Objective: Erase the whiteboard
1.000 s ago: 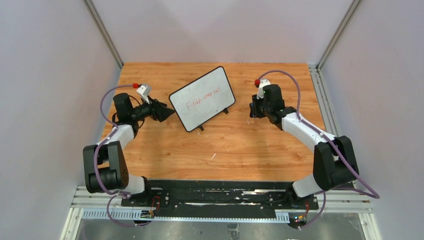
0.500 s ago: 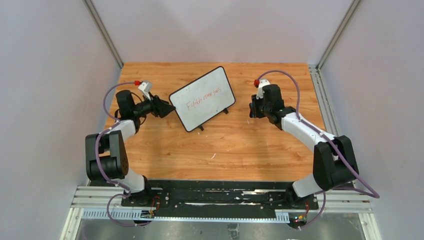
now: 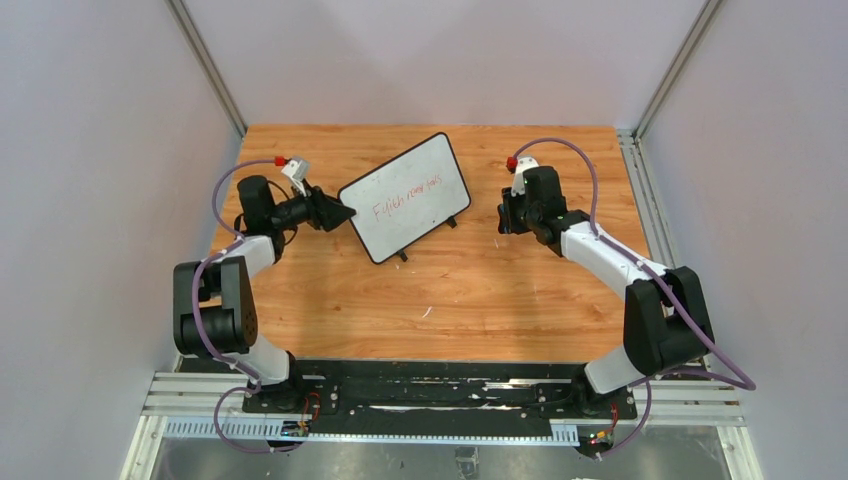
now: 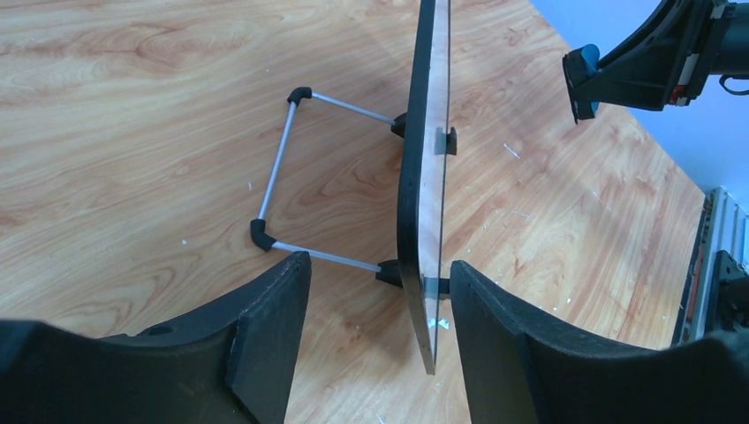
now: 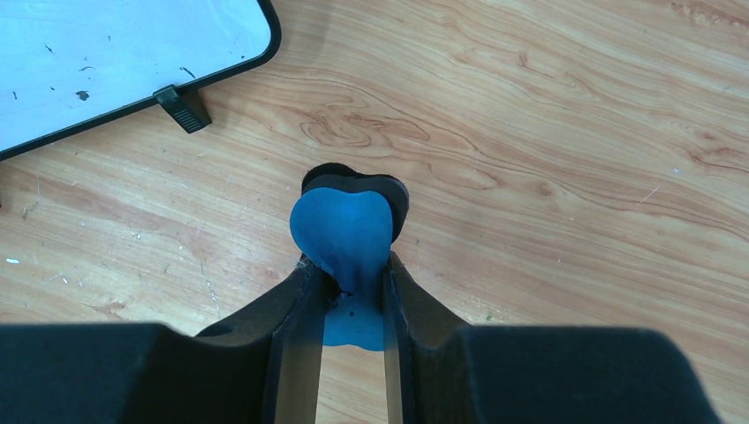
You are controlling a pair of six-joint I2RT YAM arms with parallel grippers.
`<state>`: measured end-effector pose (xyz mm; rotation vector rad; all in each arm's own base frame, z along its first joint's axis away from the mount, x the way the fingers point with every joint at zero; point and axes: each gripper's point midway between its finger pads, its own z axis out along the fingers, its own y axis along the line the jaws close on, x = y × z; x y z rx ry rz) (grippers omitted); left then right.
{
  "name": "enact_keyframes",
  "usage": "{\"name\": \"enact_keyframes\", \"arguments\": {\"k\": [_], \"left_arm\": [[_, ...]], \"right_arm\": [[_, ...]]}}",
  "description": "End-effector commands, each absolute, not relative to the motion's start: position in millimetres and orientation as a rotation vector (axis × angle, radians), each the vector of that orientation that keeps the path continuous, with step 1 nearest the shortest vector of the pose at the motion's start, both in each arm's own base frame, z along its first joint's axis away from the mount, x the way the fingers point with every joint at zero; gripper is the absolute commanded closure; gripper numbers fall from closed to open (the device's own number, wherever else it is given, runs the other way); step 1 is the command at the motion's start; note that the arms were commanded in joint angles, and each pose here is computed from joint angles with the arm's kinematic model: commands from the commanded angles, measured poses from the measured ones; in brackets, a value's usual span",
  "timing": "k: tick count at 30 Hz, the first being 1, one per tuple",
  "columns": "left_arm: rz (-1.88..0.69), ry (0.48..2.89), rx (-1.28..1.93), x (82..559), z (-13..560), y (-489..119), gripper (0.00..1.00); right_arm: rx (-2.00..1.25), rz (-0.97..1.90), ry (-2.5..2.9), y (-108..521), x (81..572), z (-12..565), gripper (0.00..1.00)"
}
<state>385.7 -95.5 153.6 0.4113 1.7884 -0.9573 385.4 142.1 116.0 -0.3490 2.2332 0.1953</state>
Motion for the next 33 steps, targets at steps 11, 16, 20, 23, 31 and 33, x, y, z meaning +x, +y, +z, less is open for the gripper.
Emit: {"name": "enact_keyframes", "arguments": {"k": [11, 16, 20, 23, 31, 33], "left_arm": [[-0.960, 1.748, 0.450, 397.1, 167.7, -105.7, 0.49], [-0.959, 1.748, 0.452, 396.6, 167.6, -106.3, 0.52], [-0.960, 1.750, 0.451, 396.7, 166.7, -106.3, 0.58], [-0.963, 1.748, 0.452, 396.1, 167.6, -107.0, 0.60], [-0.973, 1.749, 0.446, 395.1, 168.8, -107.4, 0.74], [-0.972, 1.749, 0.445, 394.9, 168.7, -107.1, 0.79]], "right_arm": [[-0.371, 0.168, 2.211, 145.9, 391.7, 124.5, 0.99], [-0.371, 0.167, 2.215, 146.0, 391.8, 123.2, 0.99], [-0.371, 0.166, 2.217, 145.8, 391.5, 122.4, 0.99], [-0.370, 0.163, 2.218, 145.2, 391.5, 121.8, 0.99], [-0.368, 0.160, 2.227, 145.4, 391.7, 119.9, 0.99], [-0.370, 0.161, 2.224, 146.0, 391.5, 120.0, 0.99]]}}
